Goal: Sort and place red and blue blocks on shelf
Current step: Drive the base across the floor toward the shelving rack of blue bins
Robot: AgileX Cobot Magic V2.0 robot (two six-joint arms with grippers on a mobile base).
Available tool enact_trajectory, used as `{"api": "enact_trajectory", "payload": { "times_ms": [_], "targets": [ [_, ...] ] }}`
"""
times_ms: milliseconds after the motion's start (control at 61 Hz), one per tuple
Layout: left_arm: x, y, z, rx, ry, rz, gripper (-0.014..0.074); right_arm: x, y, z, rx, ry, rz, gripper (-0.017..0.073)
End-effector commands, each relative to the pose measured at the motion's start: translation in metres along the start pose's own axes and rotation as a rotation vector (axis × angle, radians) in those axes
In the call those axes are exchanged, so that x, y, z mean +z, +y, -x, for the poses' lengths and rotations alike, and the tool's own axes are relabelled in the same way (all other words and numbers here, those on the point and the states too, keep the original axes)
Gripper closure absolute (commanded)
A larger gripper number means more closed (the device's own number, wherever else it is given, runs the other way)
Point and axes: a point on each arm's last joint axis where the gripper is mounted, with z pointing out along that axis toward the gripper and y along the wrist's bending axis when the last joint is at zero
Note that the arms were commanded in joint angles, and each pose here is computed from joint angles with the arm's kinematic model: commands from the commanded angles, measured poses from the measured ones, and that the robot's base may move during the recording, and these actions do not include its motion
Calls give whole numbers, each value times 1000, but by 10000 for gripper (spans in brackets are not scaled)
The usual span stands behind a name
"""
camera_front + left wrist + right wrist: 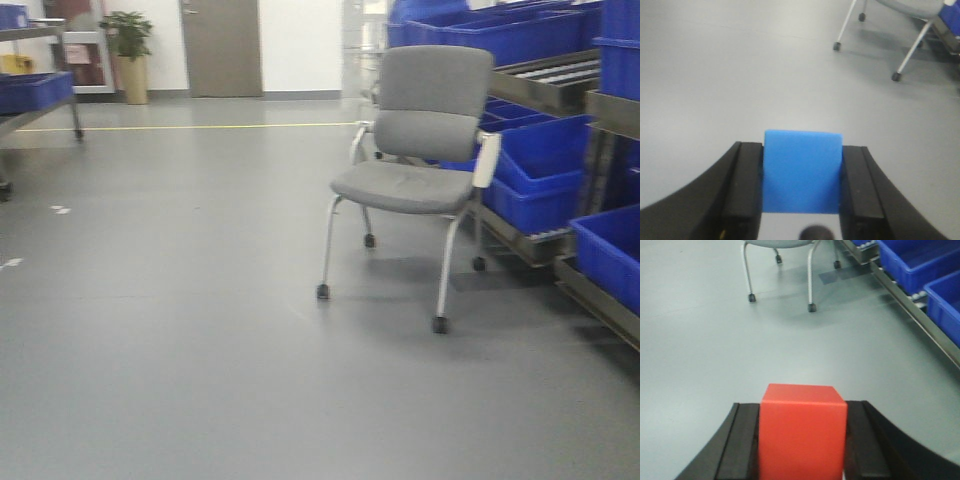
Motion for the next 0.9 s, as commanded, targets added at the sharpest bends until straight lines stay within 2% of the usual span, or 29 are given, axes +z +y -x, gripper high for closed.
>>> {"api": "enact_trajectory", "payload": {
  "times_ms": [0,886],
  "targets": [
    [-3,-5,16,-16,-98,-34,470,-4,2,16,-20,-103,9,510],
    [-3,-5,16,-16,-98,-34,470,-4,2,16,-20,-103,9,510]
  ]
}}
